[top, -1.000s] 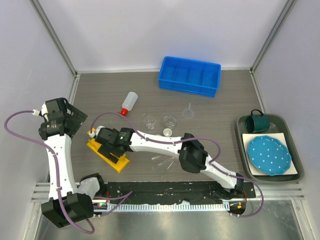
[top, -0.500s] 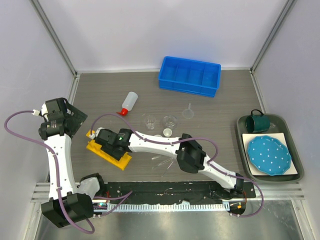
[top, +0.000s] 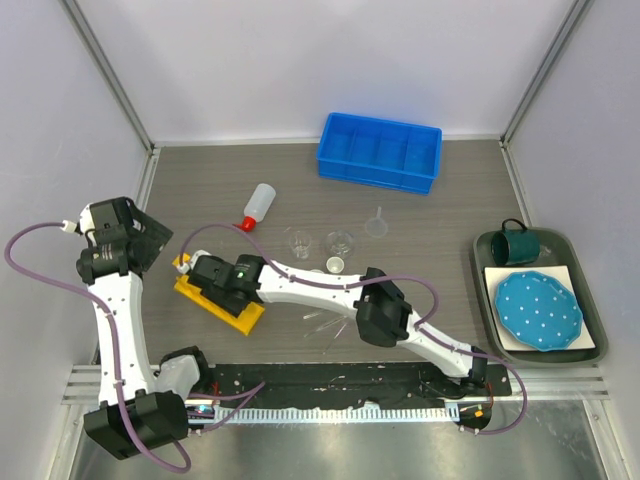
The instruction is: Organize the chemistry lab equipment
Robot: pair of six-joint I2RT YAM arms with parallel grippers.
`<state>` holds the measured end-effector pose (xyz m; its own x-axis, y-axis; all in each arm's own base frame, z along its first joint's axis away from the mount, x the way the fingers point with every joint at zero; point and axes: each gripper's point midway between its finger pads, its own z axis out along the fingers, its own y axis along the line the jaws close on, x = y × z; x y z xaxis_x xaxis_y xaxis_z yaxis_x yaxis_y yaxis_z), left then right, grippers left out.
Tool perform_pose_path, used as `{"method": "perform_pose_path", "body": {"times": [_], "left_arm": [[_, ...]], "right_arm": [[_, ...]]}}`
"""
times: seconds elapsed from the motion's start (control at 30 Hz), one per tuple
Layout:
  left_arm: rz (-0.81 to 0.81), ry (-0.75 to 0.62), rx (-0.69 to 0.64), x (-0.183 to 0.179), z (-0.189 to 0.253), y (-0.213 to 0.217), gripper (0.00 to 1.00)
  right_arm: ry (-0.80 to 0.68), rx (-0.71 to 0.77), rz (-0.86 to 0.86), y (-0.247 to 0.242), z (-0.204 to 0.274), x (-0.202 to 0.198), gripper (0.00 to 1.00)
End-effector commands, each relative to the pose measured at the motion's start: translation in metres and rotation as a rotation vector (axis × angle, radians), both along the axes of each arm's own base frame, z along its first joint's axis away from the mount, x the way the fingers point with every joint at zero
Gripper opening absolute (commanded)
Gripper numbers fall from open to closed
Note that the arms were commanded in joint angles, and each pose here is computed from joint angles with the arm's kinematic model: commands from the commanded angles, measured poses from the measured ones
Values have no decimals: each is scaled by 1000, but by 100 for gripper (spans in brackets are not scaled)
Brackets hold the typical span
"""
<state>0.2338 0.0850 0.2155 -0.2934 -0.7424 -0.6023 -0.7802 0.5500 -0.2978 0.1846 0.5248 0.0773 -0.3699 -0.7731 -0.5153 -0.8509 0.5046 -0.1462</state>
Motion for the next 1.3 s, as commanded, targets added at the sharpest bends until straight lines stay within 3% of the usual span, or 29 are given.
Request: {"method": "perform_pose_path", "body": {"times": [0.0, 0.2, 0.43, 0.57, 0.7, 0.83, 1.03, 1.27], "left_arm": [[16, -47, 47, -1, 18, 7, 100], [33, -56, 64, -5, 23, 10, 100], [35, -61, 69, -8, 24, 9, 100], [24, -72, 52, -6, 22, 6, 100], [17, -80, 0, -3, 8, -2, 100], [-37, -87, -39, 2, -3, -13, 98], [-158, -114, -21, 16, 2, -34, 97], [-328, -101, 33, 36, 16, -64, 97]], "right_arm": [[-116, 218, -60, 11, 109, 18, 1], [-158, 280, -123, 1, 149, 42, 1], [-218, 335, -325, -58, 195, 109, 1], [-300, 382, -512, -127, 234, 168, 1], [-351, 358, -692, -204, 244, 211, 1], [-392, 353, -858, -284, 253, 233, 1], [-390, 333, -1099, -400, 236, 230, 1], [-284, 280, -1208, -438, 174, 187, 1]]}}
